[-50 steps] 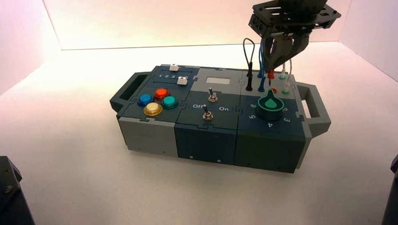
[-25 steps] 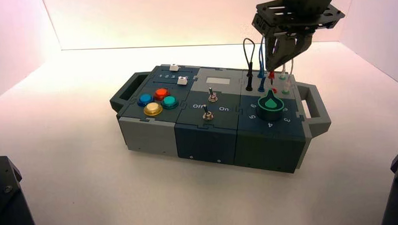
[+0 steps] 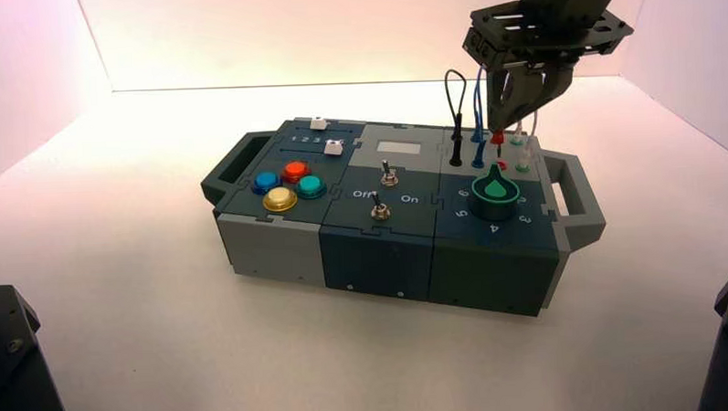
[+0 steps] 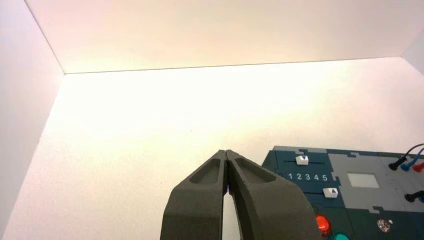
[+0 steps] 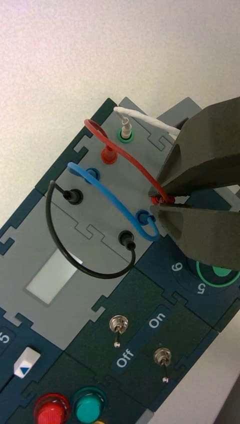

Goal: Insert the red wire.

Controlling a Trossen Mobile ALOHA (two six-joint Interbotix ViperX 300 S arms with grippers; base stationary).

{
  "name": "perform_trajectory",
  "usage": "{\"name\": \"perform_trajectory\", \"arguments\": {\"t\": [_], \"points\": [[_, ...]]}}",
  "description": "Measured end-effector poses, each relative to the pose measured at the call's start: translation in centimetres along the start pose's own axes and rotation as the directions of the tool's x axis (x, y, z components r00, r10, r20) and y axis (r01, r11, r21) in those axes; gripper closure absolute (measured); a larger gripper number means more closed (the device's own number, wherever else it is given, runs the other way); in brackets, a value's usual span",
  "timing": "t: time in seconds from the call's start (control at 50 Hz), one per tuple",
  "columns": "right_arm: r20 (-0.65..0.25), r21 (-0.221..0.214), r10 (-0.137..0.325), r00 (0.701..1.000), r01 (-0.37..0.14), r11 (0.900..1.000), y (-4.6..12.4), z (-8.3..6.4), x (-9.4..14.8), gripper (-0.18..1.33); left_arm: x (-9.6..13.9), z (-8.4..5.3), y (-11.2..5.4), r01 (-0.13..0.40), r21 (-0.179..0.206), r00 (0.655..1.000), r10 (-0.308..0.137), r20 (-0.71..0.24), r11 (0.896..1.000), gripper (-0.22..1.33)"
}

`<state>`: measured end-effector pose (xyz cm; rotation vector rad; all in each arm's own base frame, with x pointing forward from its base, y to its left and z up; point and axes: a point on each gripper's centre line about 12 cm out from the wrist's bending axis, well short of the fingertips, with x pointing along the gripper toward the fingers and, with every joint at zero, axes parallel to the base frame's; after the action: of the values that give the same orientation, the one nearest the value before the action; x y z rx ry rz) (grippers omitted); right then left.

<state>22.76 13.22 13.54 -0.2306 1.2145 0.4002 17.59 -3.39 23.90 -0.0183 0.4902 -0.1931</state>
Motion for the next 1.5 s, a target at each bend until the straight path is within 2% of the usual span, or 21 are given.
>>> {"name": "perform_trajectory", "arguments": {"t": [1.5], "points": [[-0.006,0.000,-0.002,1.000,0.002,1.0000,-0.2,-0.9,1.2,1.15,0.0,0.0,0.0,0.002,0.002,1.000,-0.002,-0.002,1.000,1.27]]}}
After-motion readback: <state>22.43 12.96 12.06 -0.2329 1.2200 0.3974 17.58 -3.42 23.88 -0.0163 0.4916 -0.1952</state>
